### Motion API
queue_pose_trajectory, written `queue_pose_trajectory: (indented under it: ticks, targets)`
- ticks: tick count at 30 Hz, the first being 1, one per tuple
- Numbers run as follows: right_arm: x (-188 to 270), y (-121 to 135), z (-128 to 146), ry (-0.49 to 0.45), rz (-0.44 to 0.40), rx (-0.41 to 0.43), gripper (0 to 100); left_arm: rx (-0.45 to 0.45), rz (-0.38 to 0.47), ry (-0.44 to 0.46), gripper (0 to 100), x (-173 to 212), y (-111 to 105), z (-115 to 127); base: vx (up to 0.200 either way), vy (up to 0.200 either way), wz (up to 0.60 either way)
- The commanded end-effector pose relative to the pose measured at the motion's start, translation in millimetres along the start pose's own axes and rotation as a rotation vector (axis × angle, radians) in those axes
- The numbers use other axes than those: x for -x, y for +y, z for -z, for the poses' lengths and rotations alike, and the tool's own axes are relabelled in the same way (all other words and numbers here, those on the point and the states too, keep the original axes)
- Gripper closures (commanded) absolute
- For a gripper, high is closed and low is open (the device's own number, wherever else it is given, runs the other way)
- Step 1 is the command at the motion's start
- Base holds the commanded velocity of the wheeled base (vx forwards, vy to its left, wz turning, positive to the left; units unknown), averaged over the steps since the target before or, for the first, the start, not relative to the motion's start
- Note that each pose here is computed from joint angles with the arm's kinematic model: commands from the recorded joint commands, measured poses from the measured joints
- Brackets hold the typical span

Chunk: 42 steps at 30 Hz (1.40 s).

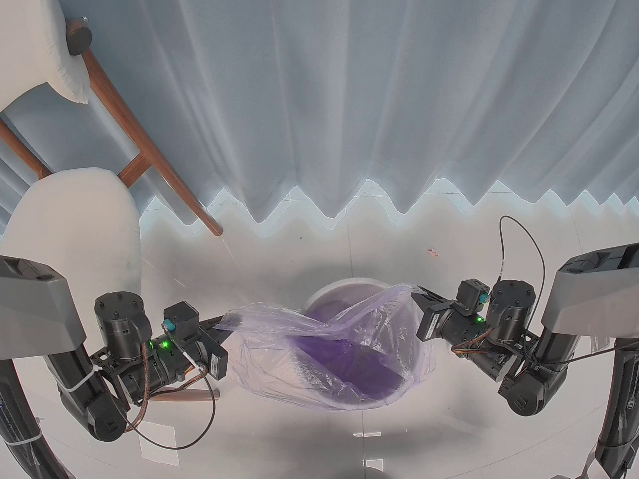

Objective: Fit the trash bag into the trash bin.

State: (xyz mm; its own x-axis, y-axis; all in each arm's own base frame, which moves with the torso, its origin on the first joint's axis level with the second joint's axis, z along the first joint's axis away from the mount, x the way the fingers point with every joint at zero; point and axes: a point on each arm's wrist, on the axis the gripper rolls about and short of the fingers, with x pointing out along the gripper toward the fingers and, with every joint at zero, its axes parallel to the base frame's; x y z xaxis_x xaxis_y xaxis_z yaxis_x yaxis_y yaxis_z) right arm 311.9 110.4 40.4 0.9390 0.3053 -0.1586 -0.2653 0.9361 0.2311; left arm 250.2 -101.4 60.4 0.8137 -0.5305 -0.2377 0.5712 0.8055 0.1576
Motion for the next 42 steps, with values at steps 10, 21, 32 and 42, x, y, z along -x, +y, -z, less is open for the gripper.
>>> queue_pose_trajectory:
  ticks: [10, 21, 32, 42]
  targets:
    - [0.4, 0.4, -1.6, -0.016, -0.004, -0.001, 100, -0.001, 0.000, -0.009, 100, -0.9, -0.2, -2.0, 0.000, -0.200, 0.00]
    - [-0.6, 0.5, -2.0, -0.019, -0.005, -0.001, 100, 0.023, -0.155, -0.044, 100, -13.0, 16.9, -10.3, 0.000, 0.000, 0.00]
    - [0.3, 0.6, -0.3, -0.011, -0.004, 0.000, 100, 0.033, -0.130, 0.008, 100, -2.4, 12.6, -0.3, 0.000, 0.000, 0.00]
    - [0.5, 0.4, 0.4, -0.008, -0.003, 0.000, 100, 0.033, -0.129, -0.004, 100, -4.7, 14.3, -2.3, 0.000, 0.000, 0.00]
